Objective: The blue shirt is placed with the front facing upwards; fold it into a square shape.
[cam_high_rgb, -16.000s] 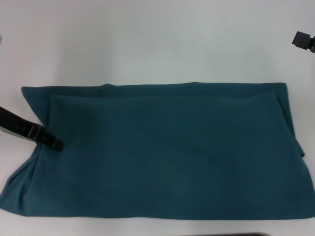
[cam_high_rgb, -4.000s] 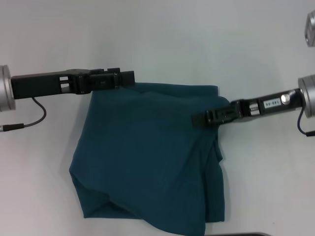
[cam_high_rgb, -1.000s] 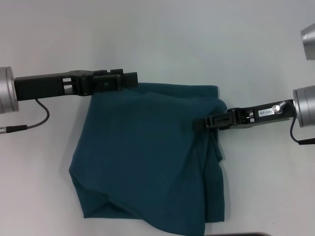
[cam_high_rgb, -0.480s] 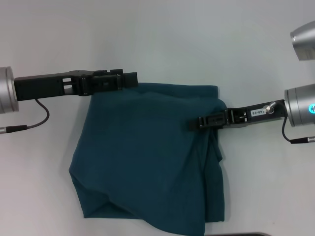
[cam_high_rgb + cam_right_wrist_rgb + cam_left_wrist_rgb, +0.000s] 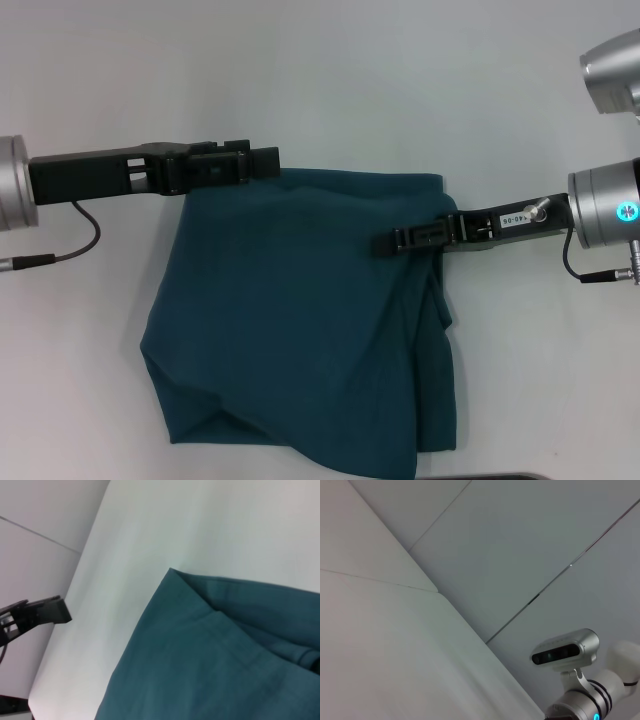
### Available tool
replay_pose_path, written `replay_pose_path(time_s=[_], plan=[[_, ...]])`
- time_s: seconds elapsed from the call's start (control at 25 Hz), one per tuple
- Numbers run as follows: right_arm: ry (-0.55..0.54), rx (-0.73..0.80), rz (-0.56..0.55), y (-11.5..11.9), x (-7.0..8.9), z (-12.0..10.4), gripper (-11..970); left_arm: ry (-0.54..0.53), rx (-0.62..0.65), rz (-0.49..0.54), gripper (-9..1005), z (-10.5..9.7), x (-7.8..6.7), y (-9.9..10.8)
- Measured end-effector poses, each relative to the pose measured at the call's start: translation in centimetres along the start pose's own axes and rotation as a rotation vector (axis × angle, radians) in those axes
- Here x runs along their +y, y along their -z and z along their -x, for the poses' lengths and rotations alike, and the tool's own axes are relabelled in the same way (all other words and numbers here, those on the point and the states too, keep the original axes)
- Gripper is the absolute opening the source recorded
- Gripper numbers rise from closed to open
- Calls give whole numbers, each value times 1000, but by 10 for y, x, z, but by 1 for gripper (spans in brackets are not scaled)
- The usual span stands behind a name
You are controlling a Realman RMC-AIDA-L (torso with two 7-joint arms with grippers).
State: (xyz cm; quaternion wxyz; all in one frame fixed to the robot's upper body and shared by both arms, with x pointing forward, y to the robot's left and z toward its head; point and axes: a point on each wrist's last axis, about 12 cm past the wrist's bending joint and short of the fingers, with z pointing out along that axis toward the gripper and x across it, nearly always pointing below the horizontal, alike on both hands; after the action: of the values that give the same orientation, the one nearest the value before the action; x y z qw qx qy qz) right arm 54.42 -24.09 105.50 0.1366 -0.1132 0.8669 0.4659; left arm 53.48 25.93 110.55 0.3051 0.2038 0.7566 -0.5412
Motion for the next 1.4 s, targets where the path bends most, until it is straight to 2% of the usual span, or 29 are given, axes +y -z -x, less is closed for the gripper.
replay_pose_path(time_s=[0.6, 1.0, 1.24, 1.4], plan=[[17, 24, 24, -11, 8, 6, 770, 3, 0, -2, 918, -1, 1, 0], [18, 40, 2, -24, 9, 10, 729, 3, 1, -3, 918, -1, 1, 0], [25, 40, 19, -26, 13, 13, 514, 4, -4, -2, 918, -1, 1, 0], [26, 33, 39, -25, 14, 12, 324, 6, -7, -1, 917, -1, 1, 1]])
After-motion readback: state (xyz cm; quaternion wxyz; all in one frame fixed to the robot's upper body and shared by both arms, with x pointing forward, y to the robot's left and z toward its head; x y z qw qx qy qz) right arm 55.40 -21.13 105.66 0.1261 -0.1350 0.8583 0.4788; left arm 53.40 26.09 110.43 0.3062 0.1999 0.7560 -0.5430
